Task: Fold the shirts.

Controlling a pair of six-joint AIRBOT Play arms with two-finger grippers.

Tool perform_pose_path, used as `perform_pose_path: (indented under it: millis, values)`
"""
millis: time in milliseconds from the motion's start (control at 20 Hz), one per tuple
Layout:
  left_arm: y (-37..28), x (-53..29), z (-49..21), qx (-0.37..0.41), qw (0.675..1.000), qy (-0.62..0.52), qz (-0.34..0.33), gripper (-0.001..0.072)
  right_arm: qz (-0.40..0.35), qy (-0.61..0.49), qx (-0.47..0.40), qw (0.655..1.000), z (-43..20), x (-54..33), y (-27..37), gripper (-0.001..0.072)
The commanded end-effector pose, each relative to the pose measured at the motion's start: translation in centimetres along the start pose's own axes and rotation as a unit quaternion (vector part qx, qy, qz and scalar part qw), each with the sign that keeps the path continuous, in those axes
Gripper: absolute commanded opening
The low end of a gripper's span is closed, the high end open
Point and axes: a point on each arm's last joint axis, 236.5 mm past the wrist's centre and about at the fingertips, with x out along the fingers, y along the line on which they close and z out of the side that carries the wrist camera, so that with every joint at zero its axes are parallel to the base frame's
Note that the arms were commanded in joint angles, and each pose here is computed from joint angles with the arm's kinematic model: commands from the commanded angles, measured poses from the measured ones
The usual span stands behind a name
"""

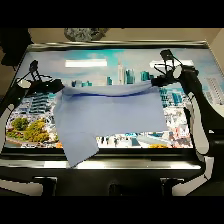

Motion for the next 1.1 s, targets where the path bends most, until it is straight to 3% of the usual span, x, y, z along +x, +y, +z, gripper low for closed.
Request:
perform_pose_path:
  millis: [0, 200, 550, 700, 850, 1000, 1050]
  values:
    - [0.8, -0.2, 1.0, -0.005, 1.0, -0.008, 0.002, 0.0028, -0.013, -0.025, 0.001, 1.0, 1.1, 0.2, -1.3, 0.0048]
    - [2.7, -1.4, 4.5, -0.041, 0.997, -0.062, 0.017, 0.0028, -0.052, -0.093, 0.032, 0.994, 3.7, -0.7, -5.3, 0.0047]
    - [1.8, 1.1, 0.2, -0.039, 0.999, 0.015, 0.004, 0.0027, 0.002, -0.003, 0.044, 0.999, -1.2, 2.6, -2.8, 0.0049]
    - [2.4, -1.9, -4.0, -0.023, 0.993, 0.119, 0.014, 0.0027, 0.028, 0.112, -0.043, 0.992, -6.0, -0.6, -1.6, 0.0048]
    - [4.8, -2.4, -11.7, -0.057, 0.963, 0.258, 0.053, 0.0028, 0.084, 0.222, -0.062, 0.969, -11.7, -0.4, 0.4, 0.0049]
    - [5.3, -2.5, -14.5, -0.094, 0.948, 0.299, 0.06, 0.0036, 0.102, 0.255, -0.055, 0.96, -13.7, 0.6, 1.1, 0.0056]
    - [5.1, -2.6, -14.0, -0.108, 0.948, 0.292, 0.061, 0.0224, 0.096, 0.238, -0.053, 0.965, -12.9, 0.8, 0.9, 0.016]
